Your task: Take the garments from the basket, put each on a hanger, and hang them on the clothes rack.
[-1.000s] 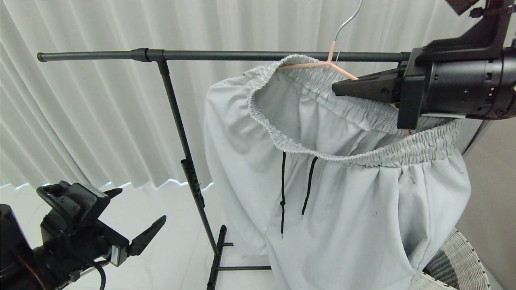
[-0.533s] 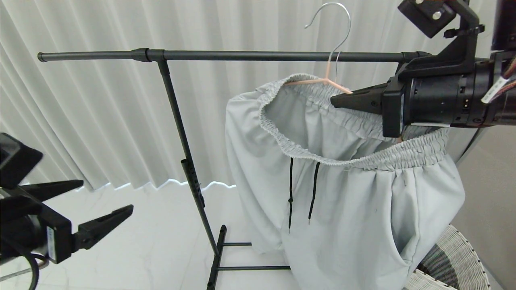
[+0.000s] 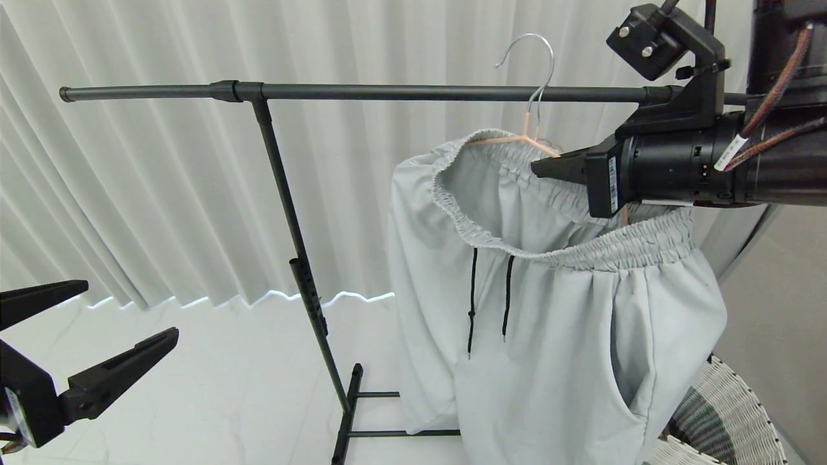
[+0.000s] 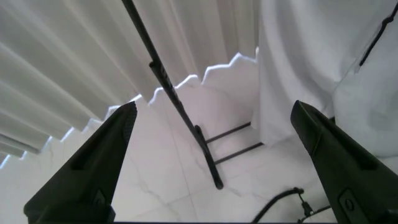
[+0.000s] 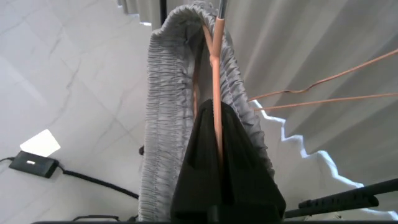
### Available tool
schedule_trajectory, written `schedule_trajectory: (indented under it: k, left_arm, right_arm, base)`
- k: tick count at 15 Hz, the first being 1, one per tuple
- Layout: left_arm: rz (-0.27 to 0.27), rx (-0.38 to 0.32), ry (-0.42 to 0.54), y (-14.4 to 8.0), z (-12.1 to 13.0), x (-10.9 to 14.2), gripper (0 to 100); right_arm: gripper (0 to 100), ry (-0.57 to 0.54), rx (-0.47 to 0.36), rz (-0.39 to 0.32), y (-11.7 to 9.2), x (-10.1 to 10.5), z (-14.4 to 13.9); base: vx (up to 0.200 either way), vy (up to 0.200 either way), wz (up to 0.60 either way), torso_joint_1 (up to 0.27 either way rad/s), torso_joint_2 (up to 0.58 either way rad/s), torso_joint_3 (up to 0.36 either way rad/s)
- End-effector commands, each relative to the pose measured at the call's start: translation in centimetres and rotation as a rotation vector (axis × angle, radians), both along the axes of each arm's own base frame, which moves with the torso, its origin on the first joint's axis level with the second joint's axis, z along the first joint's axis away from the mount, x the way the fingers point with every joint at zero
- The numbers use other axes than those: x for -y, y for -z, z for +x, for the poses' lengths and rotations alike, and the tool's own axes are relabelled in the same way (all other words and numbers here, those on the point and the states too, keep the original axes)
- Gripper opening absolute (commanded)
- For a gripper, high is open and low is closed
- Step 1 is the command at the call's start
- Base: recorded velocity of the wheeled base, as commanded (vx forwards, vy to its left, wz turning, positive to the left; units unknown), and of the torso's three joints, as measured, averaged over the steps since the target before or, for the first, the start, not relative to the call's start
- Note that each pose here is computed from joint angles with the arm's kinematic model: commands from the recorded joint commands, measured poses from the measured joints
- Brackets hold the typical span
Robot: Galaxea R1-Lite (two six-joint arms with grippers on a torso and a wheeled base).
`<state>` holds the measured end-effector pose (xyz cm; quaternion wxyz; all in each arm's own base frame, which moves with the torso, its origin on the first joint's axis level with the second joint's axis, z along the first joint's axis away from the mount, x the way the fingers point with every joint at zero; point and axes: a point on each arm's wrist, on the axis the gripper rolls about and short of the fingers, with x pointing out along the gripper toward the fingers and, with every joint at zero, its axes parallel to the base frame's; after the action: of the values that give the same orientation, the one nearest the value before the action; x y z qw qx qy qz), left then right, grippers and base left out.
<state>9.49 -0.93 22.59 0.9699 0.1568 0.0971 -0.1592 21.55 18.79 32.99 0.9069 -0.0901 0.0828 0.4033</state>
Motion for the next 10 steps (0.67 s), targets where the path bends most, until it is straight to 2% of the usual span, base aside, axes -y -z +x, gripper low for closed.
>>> schedule_trajectory:
  k: [1,9,10]
  left_arm:
    - [0.001,0.001,0.002,0.0,0.0,0.0,100]
    - [0.009,-0.001,0.009,0.1,0.0,0.0,100]
    - [0.013,0.003,0.01,0.0,0.0,0.0,100]
  right_arm:
    - [0,0.007,-0.005,-0.003,0.2,0.0,0.3]
    - [0,0.005,-0.004,-0.002,0.9,-0.9,1.3]
    - [0,0.009,-0.003,0.001,1.0,-1.1,1.7]
  base:
    - [0.2,0.0,0.0,-0.012,0.01,0.007]
    - [0.2,0.0,0.0,0.002,0.0,0.001]
    - [0.0,0.0,0.0,0.0,0.0,0.0]
